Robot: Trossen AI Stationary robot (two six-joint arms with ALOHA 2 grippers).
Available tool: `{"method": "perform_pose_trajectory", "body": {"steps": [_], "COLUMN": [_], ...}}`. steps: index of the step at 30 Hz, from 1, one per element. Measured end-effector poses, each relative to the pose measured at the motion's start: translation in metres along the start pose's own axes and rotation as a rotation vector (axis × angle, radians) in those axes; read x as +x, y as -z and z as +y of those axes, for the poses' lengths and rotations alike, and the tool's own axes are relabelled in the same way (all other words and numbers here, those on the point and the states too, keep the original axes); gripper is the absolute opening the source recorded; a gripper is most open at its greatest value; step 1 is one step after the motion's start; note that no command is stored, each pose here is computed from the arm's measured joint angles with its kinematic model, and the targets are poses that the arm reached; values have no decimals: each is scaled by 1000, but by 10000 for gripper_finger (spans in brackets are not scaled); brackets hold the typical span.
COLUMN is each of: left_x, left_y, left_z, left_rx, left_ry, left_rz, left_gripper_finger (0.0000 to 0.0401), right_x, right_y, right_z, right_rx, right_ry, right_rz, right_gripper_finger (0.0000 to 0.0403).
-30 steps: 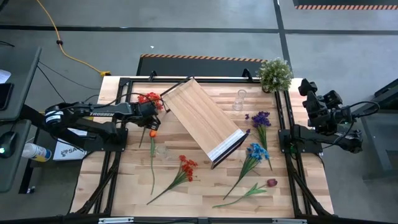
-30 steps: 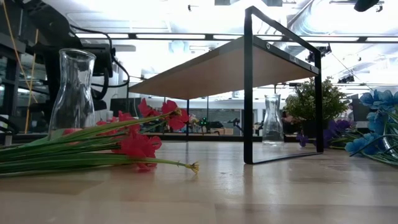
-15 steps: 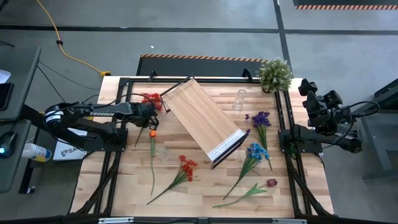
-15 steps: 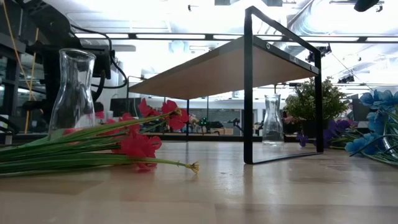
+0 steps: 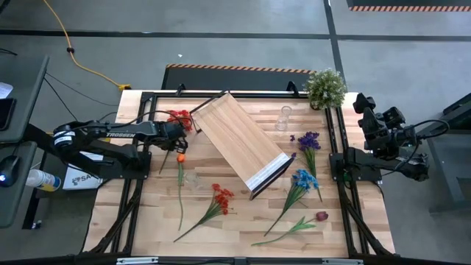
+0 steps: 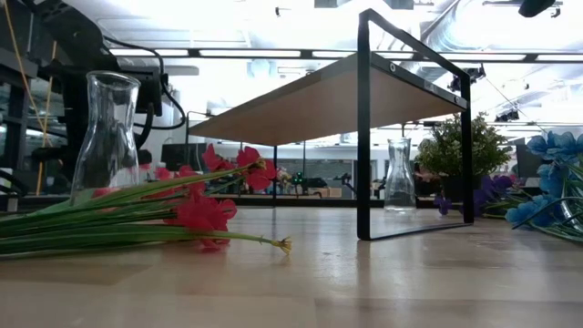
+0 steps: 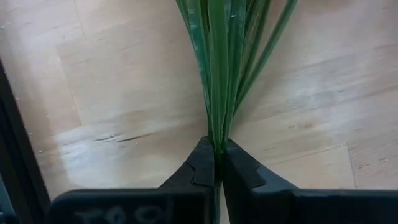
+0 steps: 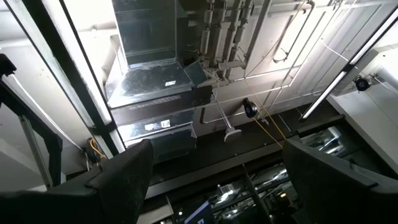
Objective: Pick and place flowers into a vace then onto a shelf
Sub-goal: Put the top red flowers into the bottom transparent vase
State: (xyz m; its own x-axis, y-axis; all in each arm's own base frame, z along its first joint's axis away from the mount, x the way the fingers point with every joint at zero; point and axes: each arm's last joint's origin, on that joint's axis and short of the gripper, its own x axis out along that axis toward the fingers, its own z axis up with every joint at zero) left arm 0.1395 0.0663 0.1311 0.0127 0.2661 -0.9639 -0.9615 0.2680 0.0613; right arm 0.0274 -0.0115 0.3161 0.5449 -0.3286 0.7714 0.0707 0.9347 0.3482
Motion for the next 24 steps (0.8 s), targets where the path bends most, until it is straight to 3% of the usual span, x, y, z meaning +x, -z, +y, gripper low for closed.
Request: {"method": "perform_pose_trajectory", "body": {"steps": [9,16,24], "left_x": [-4,-18,-49], "left_y": [1,6,10], "left_z": [3,16,32], "left_rx": [-26,-63,-162], "left_ry": [14,14,120], "left_rz": [-17,-40,-117], "left_gripper_finger": [57,42,55], "right_x": [0,0,0], "right_y": [0,0,0], "right_z": [0,0,0], "right_rx": [0,0,0], "right_ry": [0,1,3], "right_rz": [0,0,-1], "right_gripper_finger": [344,344,344]}}
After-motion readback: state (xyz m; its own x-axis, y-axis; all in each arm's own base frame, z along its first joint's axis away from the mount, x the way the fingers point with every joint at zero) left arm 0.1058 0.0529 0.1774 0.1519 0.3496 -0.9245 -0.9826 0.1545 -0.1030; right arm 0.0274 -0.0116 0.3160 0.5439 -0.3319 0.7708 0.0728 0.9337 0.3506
